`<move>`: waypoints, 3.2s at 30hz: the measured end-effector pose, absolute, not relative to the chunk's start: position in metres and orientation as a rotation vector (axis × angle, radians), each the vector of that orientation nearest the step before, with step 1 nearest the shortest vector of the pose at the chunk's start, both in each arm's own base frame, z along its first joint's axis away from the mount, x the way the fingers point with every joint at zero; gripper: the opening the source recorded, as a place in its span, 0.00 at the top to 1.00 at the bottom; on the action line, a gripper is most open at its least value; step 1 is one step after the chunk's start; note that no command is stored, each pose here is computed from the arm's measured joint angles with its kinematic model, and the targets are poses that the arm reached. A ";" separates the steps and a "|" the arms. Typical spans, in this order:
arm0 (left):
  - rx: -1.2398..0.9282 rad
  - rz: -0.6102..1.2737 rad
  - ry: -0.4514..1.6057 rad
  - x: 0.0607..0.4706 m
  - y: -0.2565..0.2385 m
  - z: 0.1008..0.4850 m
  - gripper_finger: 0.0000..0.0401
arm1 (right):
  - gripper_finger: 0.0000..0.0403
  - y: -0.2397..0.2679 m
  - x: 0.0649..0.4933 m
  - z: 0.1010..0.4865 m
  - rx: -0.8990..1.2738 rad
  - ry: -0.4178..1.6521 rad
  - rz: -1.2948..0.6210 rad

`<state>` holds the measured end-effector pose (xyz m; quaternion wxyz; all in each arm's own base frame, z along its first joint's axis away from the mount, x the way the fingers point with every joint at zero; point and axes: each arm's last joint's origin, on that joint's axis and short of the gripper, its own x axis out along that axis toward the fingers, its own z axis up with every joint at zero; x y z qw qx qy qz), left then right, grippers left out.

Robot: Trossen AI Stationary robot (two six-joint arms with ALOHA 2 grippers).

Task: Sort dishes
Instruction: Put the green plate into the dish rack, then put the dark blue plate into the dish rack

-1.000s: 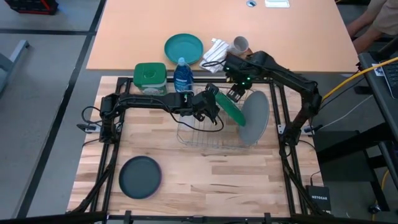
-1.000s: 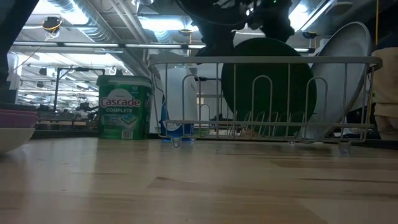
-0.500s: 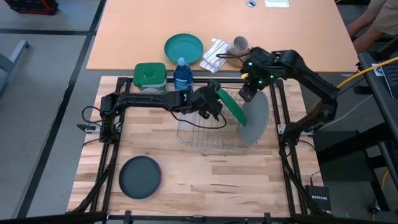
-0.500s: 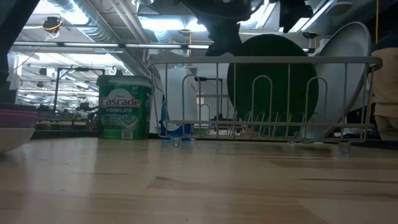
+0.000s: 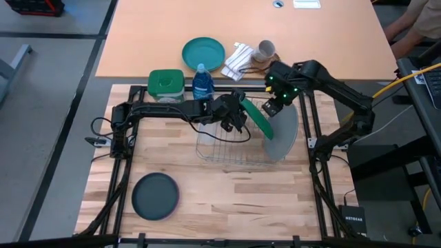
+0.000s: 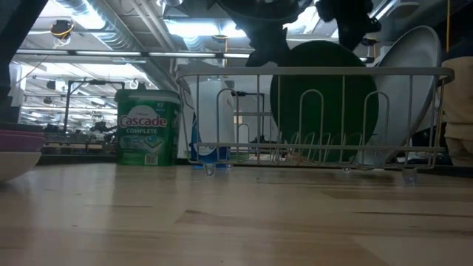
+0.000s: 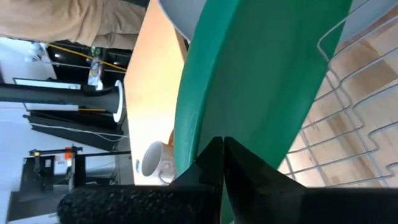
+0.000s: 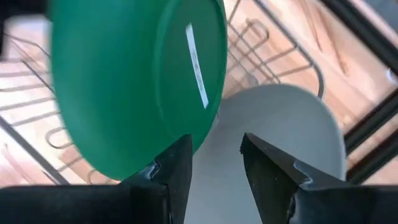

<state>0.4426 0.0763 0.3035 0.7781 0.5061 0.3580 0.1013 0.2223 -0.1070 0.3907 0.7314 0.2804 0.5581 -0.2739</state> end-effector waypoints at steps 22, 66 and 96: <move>1.062 0.201 0.633 0.445 0.097 0.312 0.99 | 0.63 -0.102 0.226 0.363 0.766 1.334 -0.418; 0.979 -0.063 0.443 0.451 0.067 0.313 0.99 | 0.63 -0.095 0.211 0.455 0.633 0.971 -0.332; -0.047 0.249 1.136 0.283 -0.087 0.363 0.87 | 0.63 -0.096 0.211 0.483 0.354 0.792 -0.292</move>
